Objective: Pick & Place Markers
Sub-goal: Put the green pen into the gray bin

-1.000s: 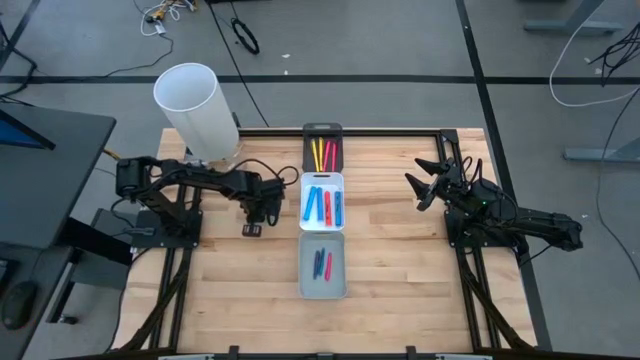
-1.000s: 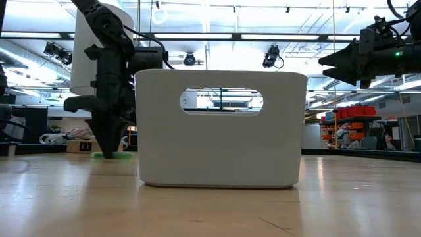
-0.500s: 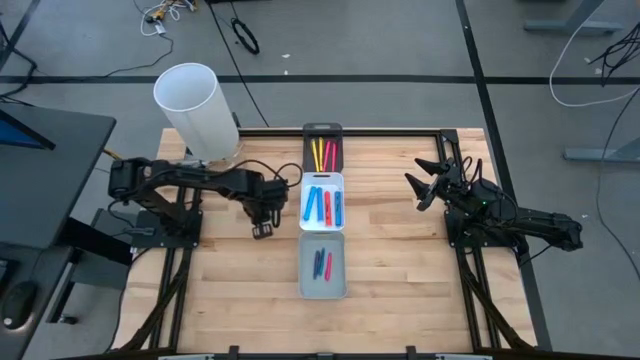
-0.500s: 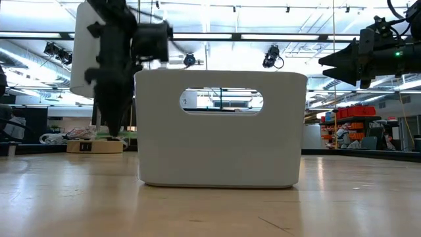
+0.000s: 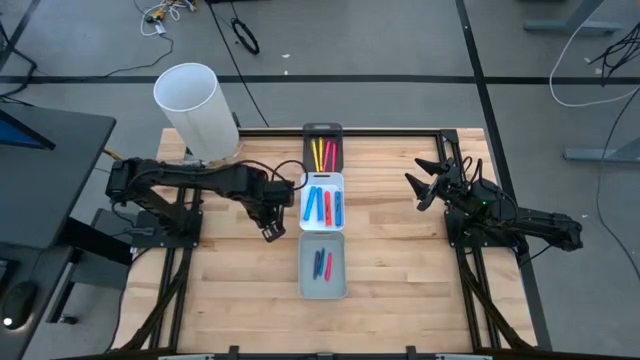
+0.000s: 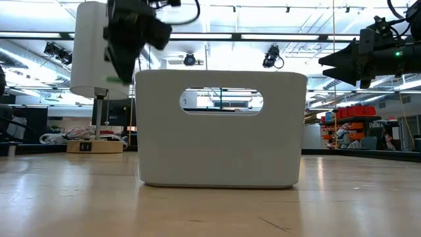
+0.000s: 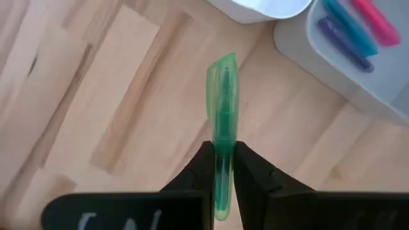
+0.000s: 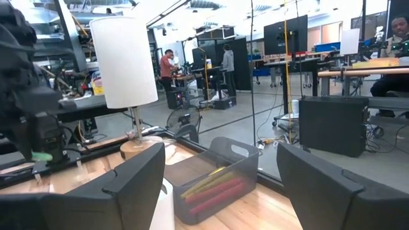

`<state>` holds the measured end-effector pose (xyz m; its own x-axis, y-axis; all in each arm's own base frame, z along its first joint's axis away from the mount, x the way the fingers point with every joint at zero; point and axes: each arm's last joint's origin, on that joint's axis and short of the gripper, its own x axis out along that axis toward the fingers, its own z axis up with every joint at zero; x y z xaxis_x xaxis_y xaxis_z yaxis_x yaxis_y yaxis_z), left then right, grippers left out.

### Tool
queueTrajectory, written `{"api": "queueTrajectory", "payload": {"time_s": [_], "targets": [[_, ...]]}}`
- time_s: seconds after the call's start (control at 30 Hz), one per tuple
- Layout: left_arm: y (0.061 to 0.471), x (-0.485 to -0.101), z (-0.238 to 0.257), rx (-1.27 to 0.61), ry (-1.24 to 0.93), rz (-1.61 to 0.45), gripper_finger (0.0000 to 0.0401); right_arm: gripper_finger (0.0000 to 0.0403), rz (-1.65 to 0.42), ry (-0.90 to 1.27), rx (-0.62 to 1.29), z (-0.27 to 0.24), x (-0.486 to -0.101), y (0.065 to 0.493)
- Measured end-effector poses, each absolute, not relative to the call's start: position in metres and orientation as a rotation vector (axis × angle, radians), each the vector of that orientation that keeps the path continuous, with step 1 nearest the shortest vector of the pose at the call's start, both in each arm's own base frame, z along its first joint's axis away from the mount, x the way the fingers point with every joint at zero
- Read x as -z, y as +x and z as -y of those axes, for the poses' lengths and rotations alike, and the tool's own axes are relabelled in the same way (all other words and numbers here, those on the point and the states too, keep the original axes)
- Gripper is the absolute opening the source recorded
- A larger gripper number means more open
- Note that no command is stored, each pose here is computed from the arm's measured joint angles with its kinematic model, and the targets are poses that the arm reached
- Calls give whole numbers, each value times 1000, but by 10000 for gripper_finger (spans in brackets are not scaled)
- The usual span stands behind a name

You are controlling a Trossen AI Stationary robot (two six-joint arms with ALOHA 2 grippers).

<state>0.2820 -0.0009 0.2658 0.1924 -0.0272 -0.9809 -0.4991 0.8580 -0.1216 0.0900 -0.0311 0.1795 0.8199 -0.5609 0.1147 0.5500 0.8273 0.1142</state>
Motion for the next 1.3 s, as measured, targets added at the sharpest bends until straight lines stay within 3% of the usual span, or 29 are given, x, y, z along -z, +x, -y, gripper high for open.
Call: {"api": "queueTrajectory", "payload": {"time_s": [0.37,0.8,1.07,1.3], "targets": [[264,-313,22,-543,-656,-1324,35,302,146,77,592,31,-180,90],[226,-331,42,-836,-836,-1278,35,302,145,77,592,31,-179,90],[235,-324,64,-976,-1045,-1172,35,302,145,77,592,31,-179,90],[267,-312,89,-1076,-1150,-1131,35,302,146,77,592,31,-180,90]]}}
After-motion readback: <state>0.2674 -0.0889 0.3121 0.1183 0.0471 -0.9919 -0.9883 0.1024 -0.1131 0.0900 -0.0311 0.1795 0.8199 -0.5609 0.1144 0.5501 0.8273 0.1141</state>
